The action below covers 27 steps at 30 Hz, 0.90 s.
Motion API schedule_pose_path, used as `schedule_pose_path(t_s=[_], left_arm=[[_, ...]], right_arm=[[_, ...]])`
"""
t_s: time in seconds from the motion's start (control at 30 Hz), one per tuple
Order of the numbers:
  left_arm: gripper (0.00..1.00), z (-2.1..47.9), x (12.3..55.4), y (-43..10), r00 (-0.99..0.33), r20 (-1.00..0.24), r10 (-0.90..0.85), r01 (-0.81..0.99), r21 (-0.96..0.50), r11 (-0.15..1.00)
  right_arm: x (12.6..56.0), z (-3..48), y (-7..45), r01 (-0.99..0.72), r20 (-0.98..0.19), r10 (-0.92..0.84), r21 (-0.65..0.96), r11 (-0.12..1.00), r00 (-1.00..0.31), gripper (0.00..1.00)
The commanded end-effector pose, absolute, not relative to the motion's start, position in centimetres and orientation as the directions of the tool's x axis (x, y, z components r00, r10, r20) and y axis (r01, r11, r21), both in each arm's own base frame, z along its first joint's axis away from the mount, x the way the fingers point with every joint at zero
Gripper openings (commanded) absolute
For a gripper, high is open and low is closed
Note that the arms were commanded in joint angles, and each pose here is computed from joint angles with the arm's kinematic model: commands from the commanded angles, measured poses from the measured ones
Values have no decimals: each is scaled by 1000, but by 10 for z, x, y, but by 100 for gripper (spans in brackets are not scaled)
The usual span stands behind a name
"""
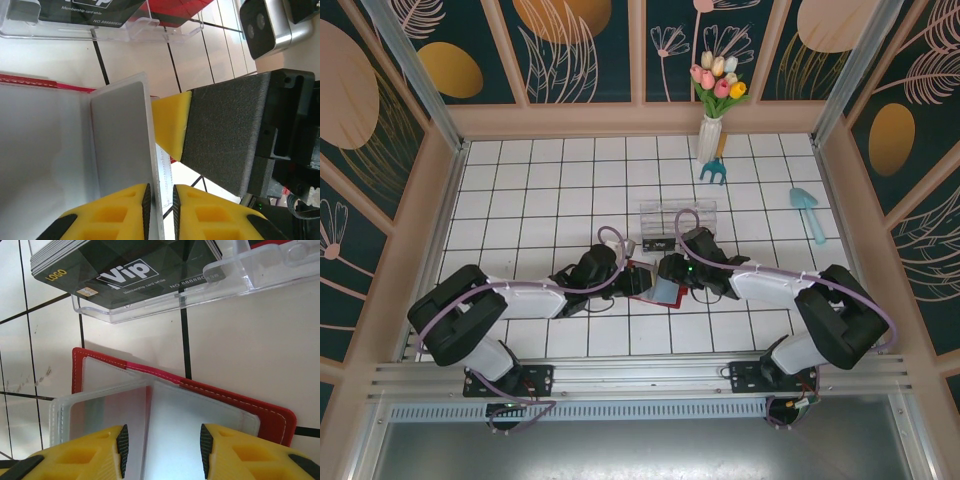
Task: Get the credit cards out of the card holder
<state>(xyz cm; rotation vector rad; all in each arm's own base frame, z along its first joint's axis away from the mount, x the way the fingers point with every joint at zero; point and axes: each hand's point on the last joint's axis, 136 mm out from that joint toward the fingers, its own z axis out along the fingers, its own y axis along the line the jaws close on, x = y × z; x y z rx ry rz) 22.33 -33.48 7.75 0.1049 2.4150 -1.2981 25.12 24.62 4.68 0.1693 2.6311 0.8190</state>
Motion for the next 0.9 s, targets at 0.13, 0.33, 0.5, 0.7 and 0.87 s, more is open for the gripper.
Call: schedule_pose_path(t_s=[0.13,0.33,0.5,0.7,0.87], left_arm=[[22,82,222,-342,-920,-375,-116,263,-808,527],[23,73,222,-341,-923,-368,-107,253,-794,553],[25,72,221,-341,-925,-367,-101,254,-793,553],[26,71,221,-341,-925,-367,-98,256,-792,555],[25,66,222,-339,-927,-362,-98,246,-783,571]], right_arm=[[250,47,238,5,-335,230,556,831,-914,44],[251,51,240,-1,-341,231,562,827,-911,44],[251,50,240,-2,-340,228,560,829,-912,44],[251,50,240,1,-336,230,563,826,-913,45],[251,51,241,-1,-337,230,565,825,-913,45]])
